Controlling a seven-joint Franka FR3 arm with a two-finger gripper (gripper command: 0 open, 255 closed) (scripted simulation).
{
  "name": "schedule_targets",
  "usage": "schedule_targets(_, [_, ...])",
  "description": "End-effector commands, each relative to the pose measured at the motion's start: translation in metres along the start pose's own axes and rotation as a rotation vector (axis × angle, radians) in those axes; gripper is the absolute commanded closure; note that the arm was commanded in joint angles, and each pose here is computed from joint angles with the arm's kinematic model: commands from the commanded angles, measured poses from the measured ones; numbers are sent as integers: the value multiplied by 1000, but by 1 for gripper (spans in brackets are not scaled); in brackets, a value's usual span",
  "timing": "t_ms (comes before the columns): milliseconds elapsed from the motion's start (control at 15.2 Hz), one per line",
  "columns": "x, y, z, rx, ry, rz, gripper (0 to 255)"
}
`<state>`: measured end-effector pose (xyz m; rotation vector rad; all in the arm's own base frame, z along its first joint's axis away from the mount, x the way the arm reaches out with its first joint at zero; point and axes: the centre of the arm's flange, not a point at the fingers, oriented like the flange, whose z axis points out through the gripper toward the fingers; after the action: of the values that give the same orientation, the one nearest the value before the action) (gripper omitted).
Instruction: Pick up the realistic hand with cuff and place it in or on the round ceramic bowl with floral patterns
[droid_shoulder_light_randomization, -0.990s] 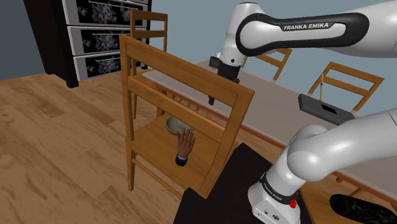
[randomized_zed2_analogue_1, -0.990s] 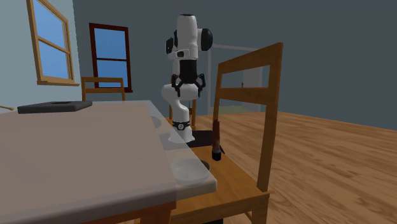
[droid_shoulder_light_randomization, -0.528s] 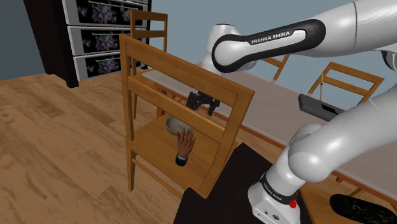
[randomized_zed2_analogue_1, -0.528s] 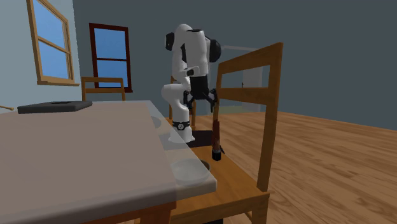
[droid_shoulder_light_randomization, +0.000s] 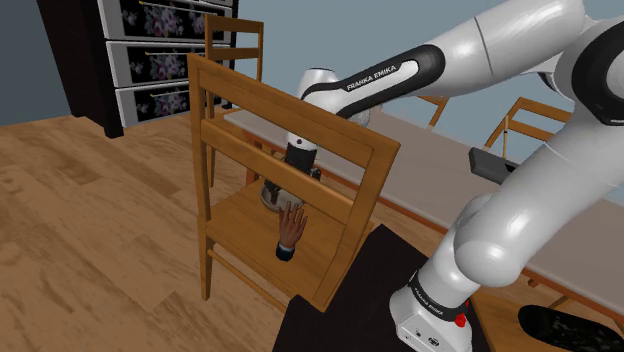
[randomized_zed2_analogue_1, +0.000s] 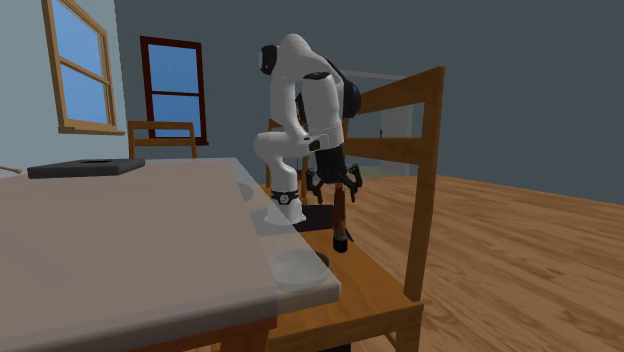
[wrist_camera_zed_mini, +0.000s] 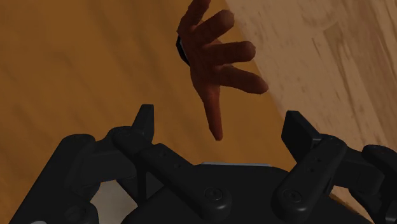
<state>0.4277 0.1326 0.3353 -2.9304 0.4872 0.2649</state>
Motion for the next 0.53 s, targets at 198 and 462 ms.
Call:
schedule_targets(198, [3,-2,30,4,-2,5,0])
schedule_targets(462, [3,-2,43,4,-2,5,0])
